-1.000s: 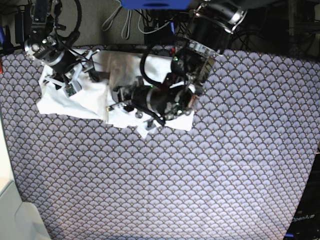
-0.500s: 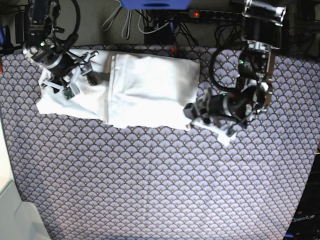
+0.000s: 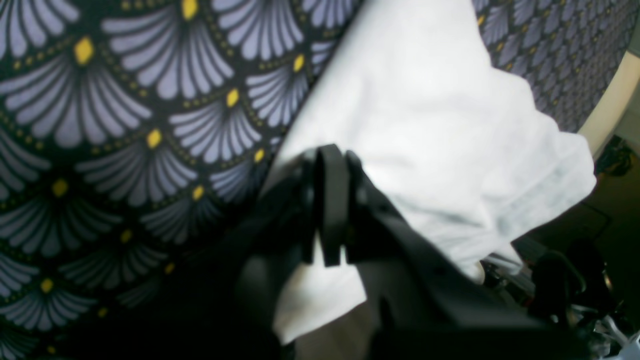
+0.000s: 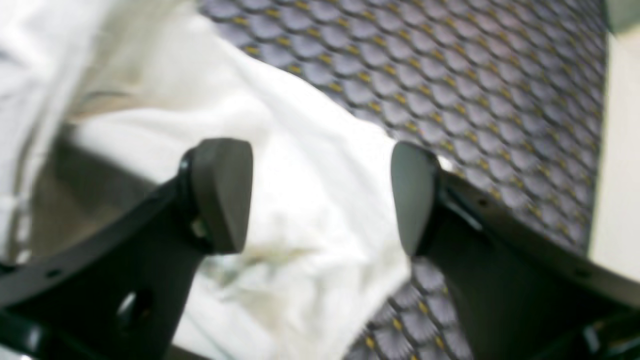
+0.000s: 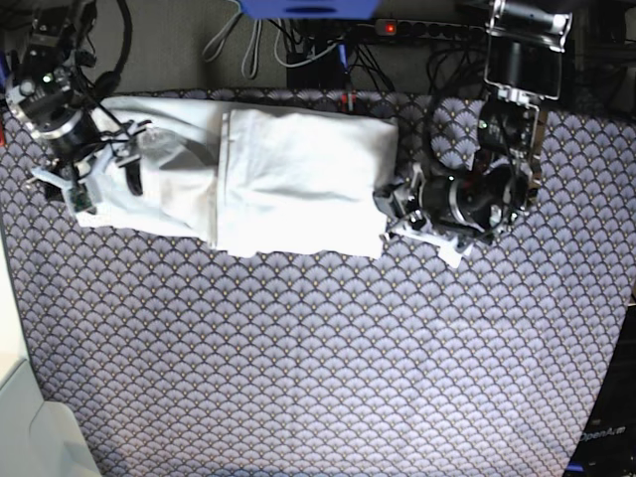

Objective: Fold the T-shirt properly
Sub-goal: 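Lay the folded end down and pull the left gripper back, then grasp the shirt's other end with the right gripper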

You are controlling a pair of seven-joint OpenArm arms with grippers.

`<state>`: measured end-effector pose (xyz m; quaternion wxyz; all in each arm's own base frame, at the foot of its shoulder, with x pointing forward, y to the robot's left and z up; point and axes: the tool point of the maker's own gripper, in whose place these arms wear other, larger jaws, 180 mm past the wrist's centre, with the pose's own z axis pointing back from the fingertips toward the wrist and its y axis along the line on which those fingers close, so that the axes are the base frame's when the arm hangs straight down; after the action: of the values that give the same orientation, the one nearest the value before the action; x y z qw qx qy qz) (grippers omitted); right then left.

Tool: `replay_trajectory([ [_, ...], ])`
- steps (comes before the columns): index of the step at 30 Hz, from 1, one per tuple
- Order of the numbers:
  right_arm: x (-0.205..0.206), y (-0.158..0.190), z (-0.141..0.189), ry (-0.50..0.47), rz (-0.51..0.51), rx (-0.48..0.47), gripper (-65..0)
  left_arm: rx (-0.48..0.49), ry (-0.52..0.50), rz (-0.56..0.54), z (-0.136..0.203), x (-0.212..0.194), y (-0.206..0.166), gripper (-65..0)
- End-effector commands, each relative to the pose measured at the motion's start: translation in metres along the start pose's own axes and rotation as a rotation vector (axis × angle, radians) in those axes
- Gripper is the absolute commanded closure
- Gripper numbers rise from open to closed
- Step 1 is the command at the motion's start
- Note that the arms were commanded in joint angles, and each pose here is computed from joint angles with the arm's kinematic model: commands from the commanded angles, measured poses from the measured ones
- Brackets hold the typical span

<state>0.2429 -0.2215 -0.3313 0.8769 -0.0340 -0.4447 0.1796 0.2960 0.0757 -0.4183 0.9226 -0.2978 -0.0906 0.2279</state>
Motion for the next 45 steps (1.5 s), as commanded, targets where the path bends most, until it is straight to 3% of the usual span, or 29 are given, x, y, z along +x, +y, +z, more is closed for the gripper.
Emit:
replay_trajectory([
  [1,0.010,-0.003,0.003,-0.041,0.001,-0.007,-45.2,-0.020,-0.007,-0.011,0.007,0.007,-0.007,-7.4],
  [9,0.008,-0.004,0.004,-0.047,-0.060,-0.012,-45.5,-0.007,-0.014,-0.015,0.011,0.010,-0.001,-22.3],
  [16,-0.020,-0.037,-0.013,0.112,-0.178,-0.041,-45.5,-0.012,-0.015,-0.017,0.011,0.010,-0.003,-30.9],
  [21,-0.031,-0.074,-0.004,0.164,-0.250,-0.141,-45.9,-0.013,-0.015,-0.017,0.011,0.010,-0.003,-32.0],
  [26,-0.053,-0.098,0.010,0.250,-0.340,-0.212,-52.9,-0.014,-0.017,-0.019,0.012,0.011,-0.004,-31.9],
  [31,-0.079,-0.099,0.002,0.314,-0.455,-0.154,-58.2,-0.012,-0.019,-0.021,0.012,0.012,-0.004,-31.9],
  [34,-0.084,-0.091,-0.005,0.299,-0.503,-0.097,-59.2,-0.008,-0.020,-0.021,0.012,0.012,-0.003,-31.8],
  [45,-0.089,-0.078,-0.013,0.292,-0.556,-0.048,-59.3,-0.007,-0.021,-0.018,0.012,0.013,-0.003,-31.7],
])
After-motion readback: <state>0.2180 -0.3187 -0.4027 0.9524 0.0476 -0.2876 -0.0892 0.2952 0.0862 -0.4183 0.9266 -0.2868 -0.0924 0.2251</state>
